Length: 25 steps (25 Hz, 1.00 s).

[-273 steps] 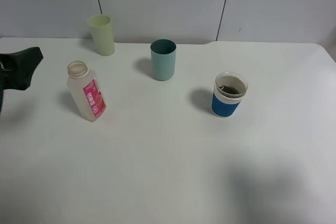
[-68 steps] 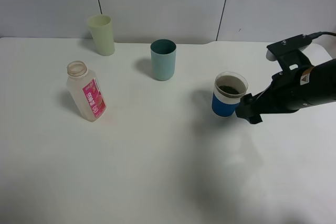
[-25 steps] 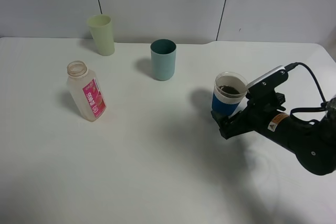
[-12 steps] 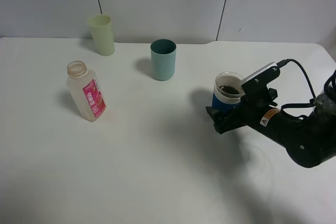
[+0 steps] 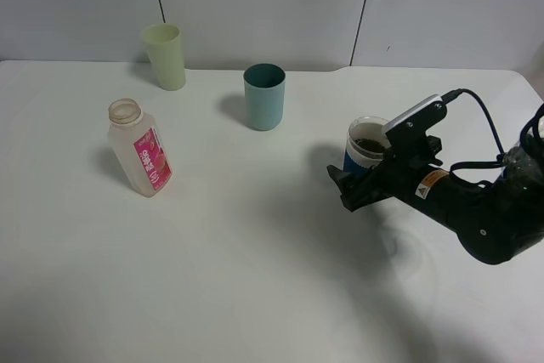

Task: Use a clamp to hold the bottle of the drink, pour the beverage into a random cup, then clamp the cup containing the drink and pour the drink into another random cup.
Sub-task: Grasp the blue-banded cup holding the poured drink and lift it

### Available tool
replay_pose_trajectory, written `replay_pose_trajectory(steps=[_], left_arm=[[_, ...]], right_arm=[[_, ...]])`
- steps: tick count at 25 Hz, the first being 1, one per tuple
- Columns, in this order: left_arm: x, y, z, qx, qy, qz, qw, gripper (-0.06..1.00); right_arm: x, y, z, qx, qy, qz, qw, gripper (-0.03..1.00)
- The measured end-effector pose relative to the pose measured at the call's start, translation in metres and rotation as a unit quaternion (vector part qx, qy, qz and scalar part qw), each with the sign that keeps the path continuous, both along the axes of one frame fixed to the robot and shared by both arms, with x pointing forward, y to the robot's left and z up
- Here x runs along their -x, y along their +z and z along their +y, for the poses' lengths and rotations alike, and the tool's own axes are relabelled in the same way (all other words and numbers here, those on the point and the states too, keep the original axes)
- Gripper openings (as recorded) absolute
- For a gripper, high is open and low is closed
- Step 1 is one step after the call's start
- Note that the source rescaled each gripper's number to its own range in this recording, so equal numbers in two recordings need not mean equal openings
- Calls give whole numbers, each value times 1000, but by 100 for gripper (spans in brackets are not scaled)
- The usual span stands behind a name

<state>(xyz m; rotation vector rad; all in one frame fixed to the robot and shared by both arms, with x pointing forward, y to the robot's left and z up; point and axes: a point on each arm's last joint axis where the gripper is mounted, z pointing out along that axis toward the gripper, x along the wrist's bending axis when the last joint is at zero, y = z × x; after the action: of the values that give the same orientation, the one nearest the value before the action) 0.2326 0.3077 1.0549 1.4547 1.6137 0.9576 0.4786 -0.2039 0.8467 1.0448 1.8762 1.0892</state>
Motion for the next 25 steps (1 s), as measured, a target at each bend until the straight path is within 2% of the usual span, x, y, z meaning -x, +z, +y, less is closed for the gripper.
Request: replay_pose_trajectory(steps=[7,11,12,13,15,16,25], left_arm=[[0,0,0,0,0,0,1000,100],[0,0,0,0,0,0,1000,100],[0,0,0,0,0,0,1000,100],[0,0,0,0,0,0,1000,100],[0,0,0,0,0,0,1000,100],[0,0,0,0,0,0,1000,100],[0,0,0,0,0,0,1000,100]], right_arm=[[0,0,0,-2,-1,1,1000,94],[0,0,0,-2,-1,1,1000,86],[0,0,0,-2,-1,1,1000,80],[0,0,0,-2,-1,1,1000,54],[0,0,0,-2,-2,0,1000,14],[0,0,0,-4,-1,0,1000,0],[0,0,0,-9,-4,2,1000,0]])
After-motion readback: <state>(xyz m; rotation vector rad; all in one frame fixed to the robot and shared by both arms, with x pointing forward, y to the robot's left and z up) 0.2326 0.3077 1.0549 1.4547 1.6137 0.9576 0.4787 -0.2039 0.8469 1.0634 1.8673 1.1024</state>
